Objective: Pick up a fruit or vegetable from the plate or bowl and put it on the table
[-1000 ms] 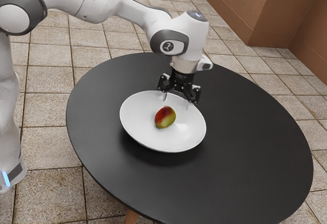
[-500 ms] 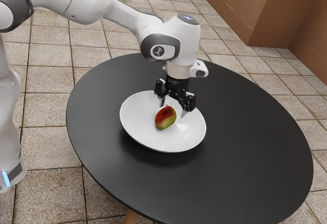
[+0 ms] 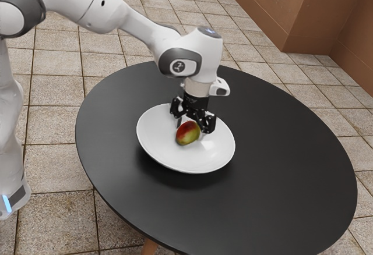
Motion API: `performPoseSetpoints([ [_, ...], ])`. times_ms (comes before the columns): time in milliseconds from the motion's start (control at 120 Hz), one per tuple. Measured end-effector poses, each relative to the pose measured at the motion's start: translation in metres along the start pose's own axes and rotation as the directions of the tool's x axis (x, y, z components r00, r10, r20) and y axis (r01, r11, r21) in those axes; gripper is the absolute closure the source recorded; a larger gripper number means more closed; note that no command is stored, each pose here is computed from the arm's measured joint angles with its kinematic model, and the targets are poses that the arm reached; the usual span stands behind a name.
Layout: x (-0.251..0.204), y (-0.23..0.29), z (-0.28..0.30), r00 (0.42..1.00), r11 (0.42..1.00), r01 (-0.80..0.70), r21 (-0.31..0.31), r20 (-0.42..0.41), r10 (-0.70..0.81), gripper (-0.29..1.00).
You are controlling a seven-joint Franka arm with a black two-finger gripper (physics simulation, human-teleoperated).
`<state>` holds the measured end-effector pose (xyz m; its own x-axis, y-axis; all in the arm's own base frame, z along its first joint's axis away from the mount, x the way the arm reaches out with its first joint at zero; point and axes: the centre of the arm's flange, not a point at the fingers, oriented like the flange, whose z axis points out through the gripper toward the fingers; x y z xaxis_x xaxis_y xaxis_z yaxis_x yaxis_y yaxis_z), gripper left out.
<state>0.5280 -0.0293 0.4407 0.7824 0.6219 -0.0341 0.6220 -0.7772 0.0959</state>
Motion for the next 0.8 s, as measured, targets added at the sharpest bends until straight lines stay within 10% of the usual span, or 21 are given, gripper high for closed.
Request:
performPoseSetpoints([
  [800,0.009,0.003,0.014,1.000,1.000,-0.029,-0.006,-0.009,0.029,0.26],
])
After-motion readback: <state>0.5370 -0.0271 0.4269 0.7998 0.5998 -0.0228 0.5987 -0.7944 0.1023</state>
